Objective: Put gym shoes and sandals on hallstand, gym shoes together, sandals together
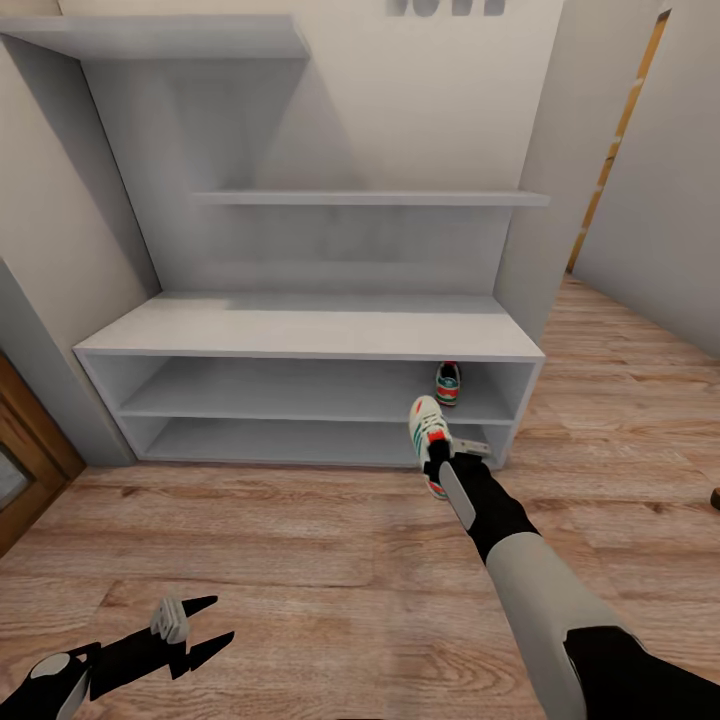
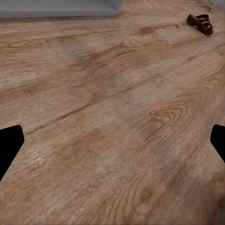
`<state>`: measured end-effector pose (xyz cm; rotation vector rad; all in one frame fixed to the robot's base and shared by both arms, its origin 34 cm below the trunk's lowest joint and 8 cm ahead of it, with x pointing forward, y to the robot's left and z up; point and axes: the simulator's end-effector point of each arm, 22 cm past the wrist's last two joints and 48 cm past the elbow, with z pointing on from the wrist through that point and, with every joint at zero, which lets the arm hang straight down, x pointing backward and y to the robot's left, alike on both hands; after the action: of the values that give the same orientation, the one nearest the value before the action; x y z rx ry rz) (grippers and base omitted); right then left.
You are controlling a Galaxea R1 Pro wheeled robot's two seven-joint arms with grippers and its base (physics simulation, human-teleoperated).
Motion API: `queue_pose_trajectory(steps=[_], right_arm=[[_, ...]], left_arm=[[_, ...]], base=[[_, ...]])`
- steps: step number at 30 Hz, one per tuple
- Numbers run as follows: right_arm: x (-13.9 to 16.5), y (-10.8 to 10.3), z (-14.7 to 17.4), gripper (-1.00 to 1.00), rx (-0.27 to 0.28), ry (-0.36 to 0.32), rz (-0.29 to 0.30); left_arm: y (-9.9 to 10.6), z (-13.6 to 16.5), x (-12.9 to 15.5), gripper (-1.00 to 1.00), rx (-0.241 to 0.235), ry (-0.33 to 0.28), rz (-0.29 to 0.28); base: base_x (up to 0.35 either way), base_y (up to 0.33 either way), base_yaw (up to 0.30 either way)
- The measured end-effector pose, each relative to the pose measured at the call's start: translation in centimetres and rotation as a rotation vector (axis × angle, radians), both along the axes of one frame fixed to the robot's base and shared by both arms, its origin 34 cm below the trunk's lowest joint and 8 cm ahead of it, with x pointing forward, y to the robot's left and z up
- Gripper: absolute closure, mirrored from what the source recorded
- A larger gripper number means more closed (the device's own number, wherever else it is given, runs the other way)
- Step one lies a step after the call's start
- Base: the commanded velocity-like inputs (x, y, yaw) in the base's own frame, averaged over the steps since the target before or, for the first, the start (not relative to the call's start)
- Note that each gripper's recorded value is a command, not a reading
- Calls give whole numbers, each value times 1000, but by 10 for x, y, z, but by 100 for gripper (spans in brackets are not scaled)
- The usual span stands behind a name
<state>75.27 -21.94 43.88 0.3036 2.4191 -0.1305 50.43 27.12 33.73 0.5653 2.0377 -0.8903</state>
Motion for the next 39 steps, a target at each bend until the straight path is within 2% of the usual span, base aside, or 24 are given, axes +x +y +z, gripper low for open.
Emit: queue_pose_trajectory(steps=[16,22,39], right_arm=[[-9,0,-46,100,0,72,0],[-9,0,-45,100,-1,72,0],[-9,0,-45,100,0,71,0]], left_arm=[[0,-25,-10,-100,0,57,0],[0,-26,-11,-100,0,57,0],[0,-26,-13,-100,1,60,-1]], base=[[0,0,0],[0,0,0],[302,0,0]])
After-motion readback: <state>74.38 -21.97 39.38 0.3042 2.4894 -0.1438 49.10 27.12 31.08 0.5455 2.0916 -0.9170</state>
